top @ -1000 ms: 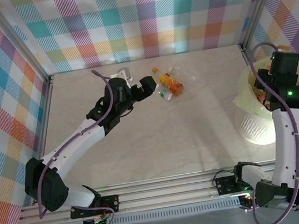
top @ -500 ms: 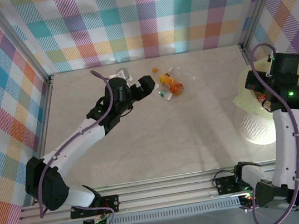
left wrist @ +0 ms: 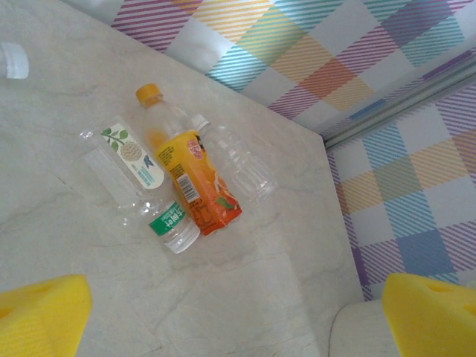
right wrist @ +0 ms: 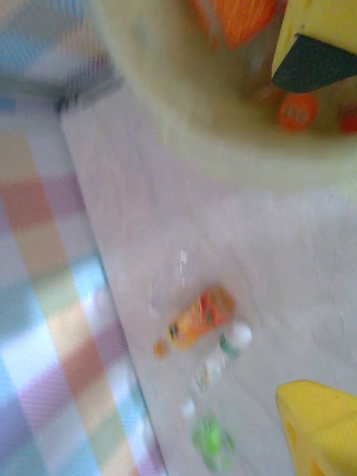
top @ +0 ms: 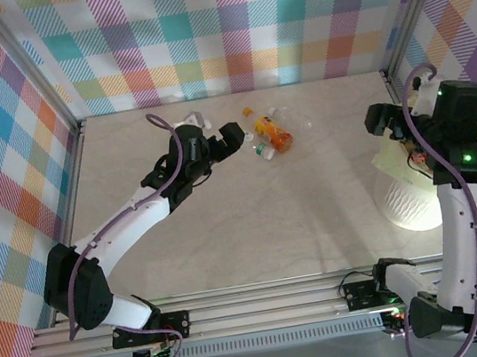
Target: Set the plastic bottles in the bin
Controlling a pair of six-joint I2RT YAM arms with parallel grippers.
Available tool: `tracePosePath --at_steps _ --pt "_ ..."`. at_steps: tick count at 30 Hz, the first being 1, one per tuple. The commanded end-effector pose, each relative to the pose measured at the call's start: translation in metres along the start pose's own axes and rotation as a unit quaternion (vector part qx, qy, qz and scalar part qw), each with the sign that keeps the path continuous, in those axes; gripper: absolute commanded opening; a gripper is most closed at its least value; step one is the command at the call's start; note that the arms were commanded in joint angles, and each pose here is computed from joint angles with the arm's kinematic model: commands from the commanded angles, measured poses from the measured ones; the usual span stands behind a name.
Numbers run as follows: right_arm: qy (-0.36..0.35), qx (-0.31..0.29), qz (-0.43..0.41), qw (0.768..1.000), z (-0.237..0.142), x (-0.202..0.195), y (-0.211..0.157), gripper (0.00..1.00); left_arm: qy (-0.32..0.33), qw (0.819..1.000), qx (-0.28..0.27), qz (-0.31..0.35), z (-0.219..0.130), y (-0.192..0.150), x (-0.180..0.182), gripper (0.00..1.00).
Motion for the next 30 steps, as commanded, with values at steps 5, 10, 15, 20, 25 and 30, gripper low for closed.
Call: tracePosePath --at_steps 5,10,15,20,25,30 --pt "0.184 -0.032 -0.080 0.979 0.041 0.072 0.020 1.00 0.014 1.000 -0.018 -0.012 0.004 0.002 0.015 1.00" --pt "0.232 0.007 -0.093 0.968 0.097 0.099 0.012 1.00 0.040 0.998 -0.041 -0.018 -0.003 0.004 0.029 1.00" --pt "0.207 0.048 -0.122 0.969 0.163 0.117 0.003 1.00 0.053 0.996 -0.060 -0.024 -0.008 0.005 0.039 1.00" --pt "0.105 0.100 -0.151 0.978 0.237 0.106 -0.006 1.00 0.055 0.996 -0.071 -0.023 -0.014 0.005 0.046 1.00" --pt "0.048 0.158 -0.223 0.961 0.305 0.095 -0.020 0.98 0.075 0.994 -0.078 -0.017 -0.024 0.005 0.053 1.00" --pt "0.042 0.190 -0.254 0.947 0.347 0.087 -0.028 0.95 0.090 0.992 -0.087 -0.019 -0.033 0.005 0.060 1.00"
Point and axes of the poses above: each hand's point on the last joint's axis, 136 mm out from that joint toward the fingers, its own z axis out along the fingers, its own x axis along the line the jaws close on, y = z × x, the point moved 7 cm from there along -z, back along the fingers, and after that the axes turned 15 degrees about -z, right-handed, at the moved point
